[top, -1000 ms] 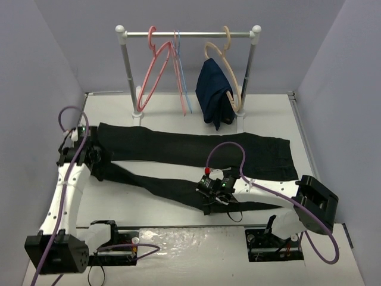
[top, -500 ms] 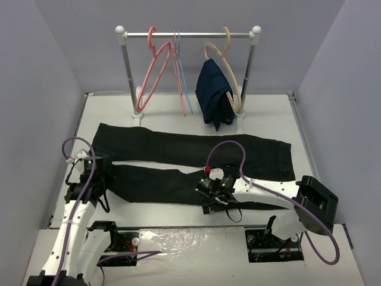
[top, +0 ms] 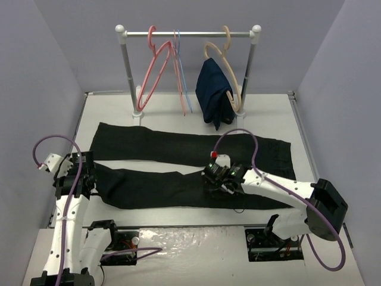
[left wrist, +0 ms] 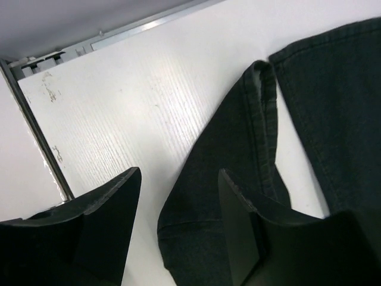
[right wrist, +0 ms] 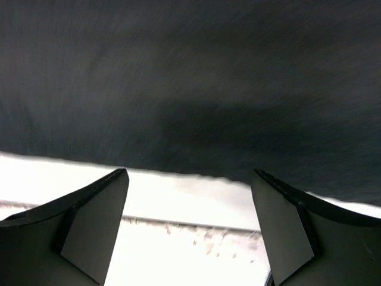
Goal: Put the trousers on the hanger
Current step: Flatten out the trousers at the center of the board.
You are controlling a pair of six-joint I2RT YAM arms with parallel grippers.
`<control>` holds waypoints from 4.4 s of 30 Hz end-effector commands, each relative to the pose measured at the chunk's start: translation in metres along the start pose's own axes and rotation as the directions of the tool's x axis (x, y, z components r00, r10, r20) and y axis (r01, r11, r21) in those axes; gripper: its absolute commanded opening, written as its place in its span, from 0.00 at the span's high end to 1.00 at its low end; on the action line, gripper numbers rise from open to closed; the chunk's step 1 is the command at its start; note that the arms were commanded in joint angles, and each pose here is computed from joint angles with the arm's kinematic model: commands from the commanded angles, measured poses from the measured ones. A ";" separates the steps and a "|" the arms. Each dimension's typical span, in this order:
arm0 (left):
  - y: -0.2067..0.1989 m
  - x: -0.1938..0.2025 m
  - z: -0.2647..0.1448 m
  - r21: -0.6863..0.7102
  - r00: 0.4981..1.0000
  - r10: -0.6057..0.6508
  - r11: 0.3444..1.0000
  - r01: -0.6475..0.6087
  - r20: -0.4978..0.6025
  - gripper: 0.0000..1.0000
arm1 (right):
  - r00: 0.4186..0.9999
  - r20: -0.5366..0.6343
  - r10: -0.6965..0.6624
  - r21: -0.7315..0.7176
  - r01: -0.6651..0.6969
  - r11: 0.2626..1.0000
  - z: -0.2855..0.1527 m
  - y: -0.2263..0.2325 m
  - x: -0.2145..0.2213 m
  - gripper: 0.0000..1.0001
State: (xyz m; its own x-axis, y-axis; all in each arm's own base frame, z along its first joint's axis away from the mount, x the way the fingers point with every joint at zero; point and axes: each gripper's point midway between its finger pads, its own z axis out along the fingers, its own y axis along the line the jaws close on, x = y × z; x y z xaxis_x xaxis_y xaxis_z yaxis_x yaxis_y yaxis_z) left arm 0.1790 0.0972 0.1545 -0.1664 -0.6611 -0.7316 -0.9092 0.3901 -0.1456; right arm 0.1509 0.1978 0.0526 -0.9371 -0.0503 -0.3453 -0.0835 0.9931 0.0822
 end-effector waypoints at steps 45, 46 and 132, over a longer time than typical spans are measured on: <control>-0.096 0.090 0.022 0.287 0.606 0.778 0.627 -0.725 -0.169 1.00 | 0.988 0.130 0.080 -0.021 -0.078 0.997 -0.010 -0.045 -0.056 0.18; -0.094 0.085 0.021 0.270 0.622 0.766 0.641 -0.718 -0.163 1.00 | 0.988 0.132 0.081 -0.021 -0.078 0.997 -0.011 -0.045 -0.056 0.18; -0.232 0.047 0.156 0.395 0.911 0.317 0.897 -0.197 -0.265 0.36 | 0.921 0.273 0.278 0.088 -0.311 0.946 0.079 -0.114 -0.160 0.03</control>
State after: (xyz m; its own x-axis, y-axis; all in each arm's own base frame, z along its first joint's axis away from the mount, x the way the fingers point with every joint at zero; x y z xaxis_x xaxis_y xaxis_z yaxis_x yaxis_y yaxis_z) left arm 0.4261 0.0559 0.0457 -0.5947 -0.6190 -0.5130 -0.6225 0.7584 -0.1934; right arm 0.3313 0.1057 0.0400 -0.7986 0.2614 -0.5421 0.2339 0.9647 0.1207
